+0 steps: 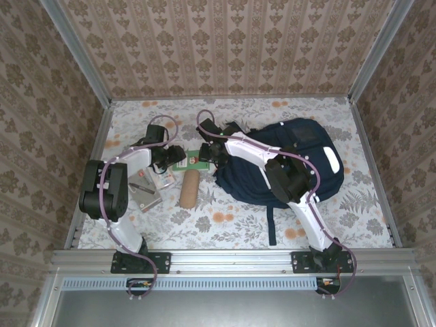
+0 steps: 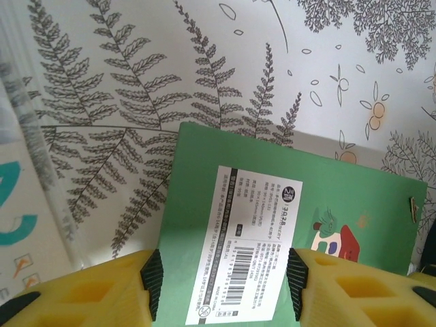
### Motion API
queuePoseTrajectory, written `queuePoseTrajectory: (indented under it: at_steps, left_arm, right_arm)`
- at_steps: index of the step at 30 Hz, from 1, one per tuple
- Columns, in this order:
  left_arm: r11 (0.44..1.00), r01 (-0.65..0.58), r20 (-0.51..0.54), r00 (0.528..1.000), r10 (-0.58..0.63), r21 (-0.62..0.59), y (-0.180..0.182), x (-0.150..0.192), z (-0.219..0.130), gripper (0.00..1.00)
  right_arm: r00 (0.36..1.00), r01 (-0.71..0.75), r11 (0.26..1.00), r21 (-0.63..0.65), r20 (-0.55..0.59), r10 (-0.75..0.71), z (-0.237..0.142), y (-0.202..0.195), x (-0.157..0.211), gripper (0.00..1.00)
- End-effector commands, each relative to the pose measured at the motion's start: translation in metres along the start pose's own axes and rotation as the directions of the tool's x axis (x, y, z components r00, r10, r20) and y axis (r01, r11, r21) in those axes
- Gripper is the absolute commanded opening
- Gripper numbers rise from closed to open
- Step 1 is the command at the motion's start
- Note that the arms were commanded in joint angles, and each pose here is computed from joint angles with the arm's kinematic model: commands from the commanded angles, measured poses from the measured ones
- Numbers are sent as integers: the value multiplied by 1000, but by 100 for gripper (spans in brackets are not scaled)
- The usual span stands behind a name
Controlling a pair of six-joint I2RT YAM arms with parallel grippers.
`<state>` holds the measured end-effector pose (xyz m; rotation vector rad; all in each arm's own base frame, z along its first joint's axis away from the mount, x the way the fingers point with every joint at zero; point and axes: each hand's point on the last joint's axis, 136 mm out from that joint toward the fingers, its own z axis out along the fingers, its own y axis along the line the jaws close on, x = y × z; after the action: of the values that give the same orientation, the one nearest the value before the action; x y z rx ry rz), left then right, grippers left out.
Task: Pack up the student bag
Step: Pick up the book from the middle-left of the table.
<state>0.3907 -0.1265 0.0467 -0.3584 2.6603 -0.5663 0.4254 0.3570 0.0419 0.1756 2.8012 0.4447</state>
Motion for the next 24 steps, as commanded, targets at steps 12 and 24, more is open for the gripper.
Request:
queuePoseTrajectory:
  at_steps: [12,24]
  left_arm:
    - [997,-19,-48,999,15,-72,21,13,1,48]
    - [997,0,-121,993,-9,-76,30,32,26,36]
  right_arm:
    - [994,-6,1000,17,-111,8,32,-21,18,50]
    - [989,-19,1000,-22,-145,16,45,-19,20,49]
